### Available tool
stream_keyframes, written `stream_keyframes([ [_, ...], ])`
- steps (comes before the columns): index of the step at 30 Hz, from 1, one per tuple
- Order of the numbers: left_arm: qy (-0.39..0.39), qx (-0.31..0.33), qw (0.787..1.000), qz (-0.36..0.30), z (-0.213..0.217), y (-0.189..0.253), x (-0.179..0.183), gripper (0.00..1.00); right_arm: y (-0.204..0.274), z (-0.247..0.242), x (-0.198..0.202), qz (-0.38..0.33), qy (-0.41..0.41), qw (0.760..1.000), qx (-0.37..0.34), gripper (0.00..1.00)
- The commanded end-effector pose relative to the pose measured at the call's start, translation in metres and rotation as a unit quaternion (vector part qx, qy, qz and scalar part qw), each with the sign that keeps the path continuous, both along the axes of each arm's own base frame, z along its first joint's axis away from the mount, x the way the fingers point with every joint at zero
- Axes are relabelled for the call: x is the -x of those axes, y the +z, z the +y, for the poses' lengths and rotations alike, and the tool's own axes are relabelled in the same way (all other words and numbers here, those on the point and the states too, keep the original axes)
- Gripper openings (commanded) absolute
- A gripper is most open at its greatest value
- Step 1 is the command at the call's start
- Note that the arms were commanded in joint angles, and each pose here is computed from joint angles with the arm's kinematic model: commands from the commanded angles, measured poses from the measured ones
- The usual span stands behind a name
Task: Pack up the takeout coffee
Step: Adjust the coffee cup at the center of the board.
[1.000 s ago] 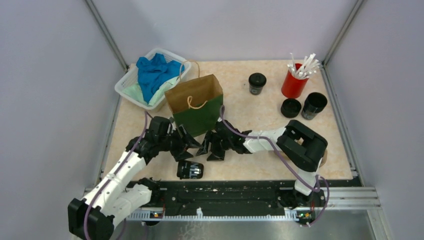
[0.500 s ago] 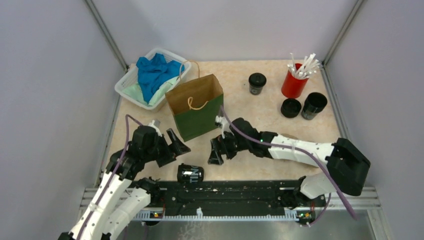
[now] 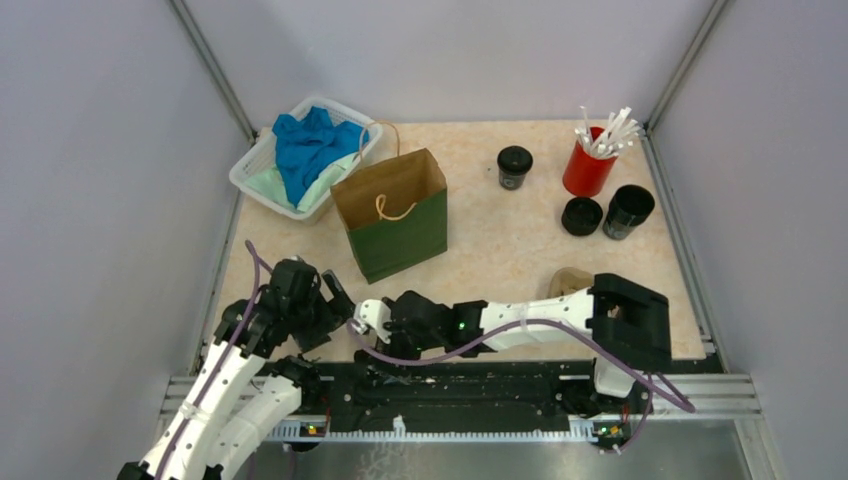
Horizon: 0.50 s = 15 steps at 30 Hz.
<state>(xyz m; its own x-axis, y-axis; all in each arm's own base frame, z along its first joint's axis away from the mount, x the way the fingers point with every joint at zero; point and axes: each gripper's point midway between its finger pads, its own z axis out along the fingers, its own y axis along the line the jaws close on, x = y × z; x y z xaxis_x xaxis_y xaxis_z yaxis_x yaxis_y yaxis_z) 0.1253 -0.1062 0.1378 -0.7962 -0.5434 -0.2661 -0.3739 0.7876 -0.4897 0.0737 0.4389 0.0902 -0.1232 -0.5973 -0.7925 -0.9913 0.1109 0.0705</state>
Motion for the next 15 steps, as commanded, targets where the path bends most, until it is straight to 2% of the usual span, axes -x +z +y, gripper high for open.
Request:
stream_keyframes([
  [1, 0.04, -0.02, 0.999, 0.015, 0.013, 0.004, 0.006, 0.97, 0.009, 0.033, 0.007, -0.076, 0.045, 0.996, -0.017, 0.95],
  [9, 0.026, -0.019, 0.999, 0.008, 0.01, 0.007, 0.004, 0.97, -0.011, 0.035, 0.012, -0.076, 0.059, 0.995, -0.006, 0.9],
  [15, -0.017, 0.005, 1.0, 0.001, -0.004, 0.012, 0.001, 0.97, -0.004, 0.033, 0.004, -0.091, 0.032, 0.995, -0.032, 0.81],
])
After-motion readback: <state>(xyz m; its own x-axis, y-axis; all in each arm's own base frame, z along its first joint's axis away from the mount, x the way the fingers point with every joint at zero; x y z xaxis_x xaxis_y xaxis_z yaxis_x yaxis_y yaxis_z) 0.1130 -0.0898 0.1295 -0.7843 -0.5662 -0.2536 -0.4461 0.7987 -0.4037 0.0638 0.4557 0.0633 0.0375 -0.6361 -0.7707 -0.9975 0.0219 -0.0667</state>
